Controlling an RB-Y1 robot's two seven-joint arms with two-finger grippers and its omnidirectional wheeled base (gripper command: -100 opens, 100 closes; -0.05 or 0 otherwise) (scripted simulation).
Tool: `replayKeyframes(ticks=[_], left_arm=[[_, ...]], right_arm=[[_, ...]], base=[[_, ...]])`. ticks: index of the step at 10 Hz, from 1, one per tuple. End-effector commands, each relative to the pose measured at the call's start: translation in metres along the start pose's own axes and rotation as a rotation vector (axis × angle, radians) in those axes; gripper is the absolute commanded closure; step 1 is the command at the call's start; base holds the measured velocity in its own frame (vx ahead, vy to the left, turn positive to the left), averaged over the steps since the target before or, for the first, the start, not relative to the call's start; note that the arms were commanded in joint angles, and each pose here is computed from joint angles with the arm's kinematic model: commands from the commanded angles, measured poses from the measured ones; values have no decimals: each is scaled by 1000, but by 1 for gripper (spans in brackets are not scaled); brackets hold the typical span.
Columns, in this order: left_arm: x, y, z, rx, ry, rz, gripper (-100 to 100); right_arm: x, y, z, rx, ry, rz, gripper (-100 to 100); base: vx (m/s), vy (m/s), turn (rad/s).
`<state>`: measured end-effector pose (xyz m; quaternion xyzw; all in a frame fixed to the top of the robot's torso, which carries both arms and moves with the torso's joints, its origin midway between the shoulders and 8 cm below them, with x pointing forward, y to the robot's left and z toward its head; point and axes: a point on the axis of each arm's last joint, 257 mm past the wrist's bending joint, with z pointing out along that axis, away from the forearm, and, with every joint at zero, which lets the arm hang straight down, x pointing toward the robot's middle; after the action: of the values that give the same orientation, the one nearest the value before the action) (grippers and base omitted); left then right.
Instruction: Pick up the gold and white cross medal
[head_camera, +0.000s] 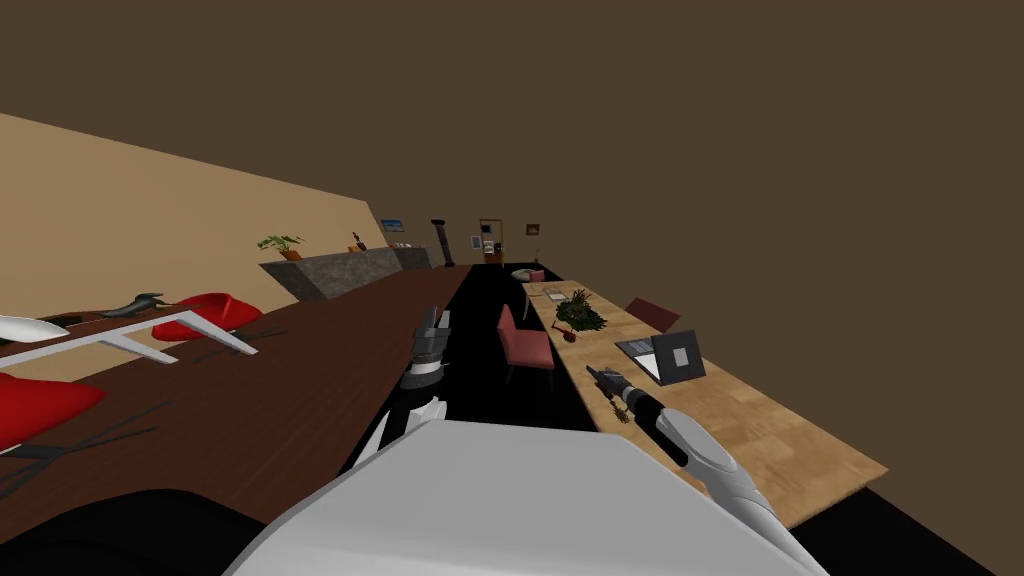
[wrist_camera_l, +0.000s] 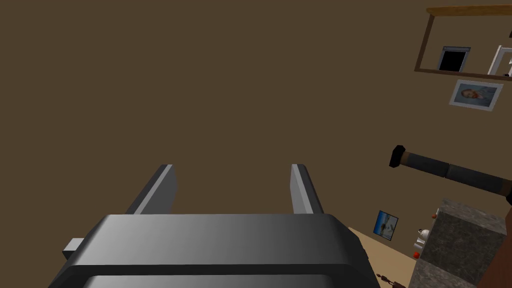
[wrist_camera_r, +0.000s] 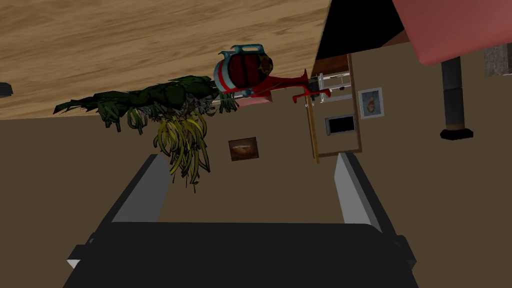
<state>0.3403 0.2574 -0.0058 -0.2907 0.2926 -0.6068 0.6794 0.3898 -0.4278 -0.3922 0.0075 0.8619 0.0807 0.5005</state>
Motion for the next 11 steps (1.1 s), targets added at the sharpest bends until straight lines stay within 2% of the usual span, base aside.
replayKeyframes(ticks=[1,6,9,10,11], left_arm=[[0,0,0,0,0,0,0],[0,0,0,0,0,0,0],[0,0,0,0,0,0,0],[0,0,0,0,0,0,0],[0,0,0,0,0,0,0]], right_arm=[[12,-11,-1,15,28,-21,-100],[98,-73,-42,100,264,-191,-100],[111,-81,-51,108,302,-214,-100],[131,-93,-66,118,360,-247,-100],[122,-88,-56,115,330,-227,-100]], base=[[-14,-16,69],[-27,-12,166],[-17,1,54],[-17,8,111],[-10,2,25]])
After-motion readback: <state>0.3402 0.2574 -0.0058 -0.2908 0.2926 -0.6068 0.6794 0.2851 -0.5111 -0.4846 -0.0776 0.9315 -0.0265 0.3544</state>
